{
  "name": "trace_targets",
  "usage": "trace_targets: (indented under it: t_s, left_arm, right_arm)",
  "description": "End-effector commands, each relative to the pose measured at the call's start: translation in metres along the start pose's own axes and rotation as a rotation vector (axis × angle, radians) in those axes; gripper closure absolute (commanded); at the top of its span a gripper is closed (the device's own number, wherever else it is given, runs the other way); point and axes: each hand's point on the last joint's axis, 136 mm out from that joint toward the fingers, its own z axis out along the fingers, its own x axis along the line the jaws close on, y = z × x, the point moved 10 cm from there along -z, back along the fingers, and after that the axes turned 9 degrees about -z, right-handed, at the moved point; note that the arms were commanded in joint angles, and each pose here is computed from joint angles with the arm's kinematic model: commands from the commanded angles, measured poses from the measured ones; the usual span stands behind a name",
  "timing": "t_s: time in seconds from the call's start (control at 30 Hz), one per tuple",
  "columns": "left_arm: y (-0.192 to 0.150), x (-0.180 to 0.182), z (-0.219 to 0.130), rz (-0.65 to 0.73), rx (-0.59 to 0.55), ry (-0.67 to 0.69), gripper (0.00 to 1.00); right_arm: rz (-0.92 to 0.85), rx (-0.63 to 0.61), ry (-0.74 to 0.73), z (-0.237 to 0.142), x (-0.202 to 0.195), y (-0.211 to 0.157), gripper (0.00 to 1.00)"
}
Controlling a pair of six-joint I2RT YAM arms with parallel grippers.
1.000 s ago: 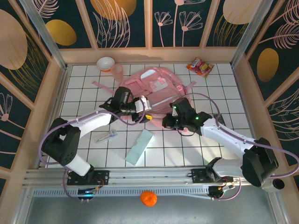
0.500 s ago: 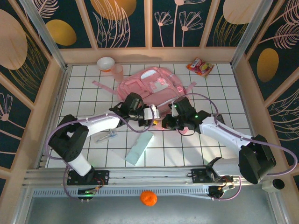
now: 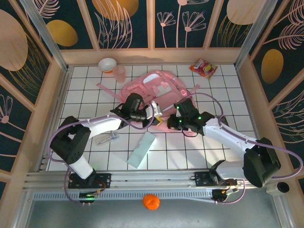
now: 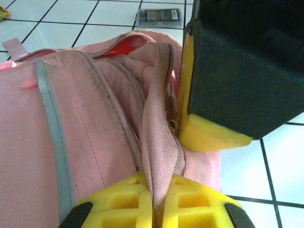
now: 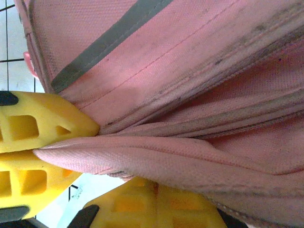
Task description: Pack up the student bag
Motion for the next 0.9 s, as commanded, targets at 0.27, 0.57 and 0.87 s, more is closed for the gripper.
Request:
trace_targets:
  t_s: [0.27, 0.57, 0.87]
  left_arm:
    - [0.047, -0.028, -0.024, 0.059, -0.223, -0.193, 1.00]
    - [0.033, -0.023, -0.022, 0.064, -0.162, -0.094, 1.00]
    - [0.003, 0.006, -0.039, 0.050, -0.047, 0.099, 1.00]
  right_arm:
    - [0.018, -0.182, -0.158, 0.000, -0.002, 0.020, 0.82]
    - [0.036, -0.197, -0.302, -0.015, -0.013, 0.019, 1.00]
    - [-0.016, -0.054, -0.377, -0.041, -0.039, 0.004, 1.00]
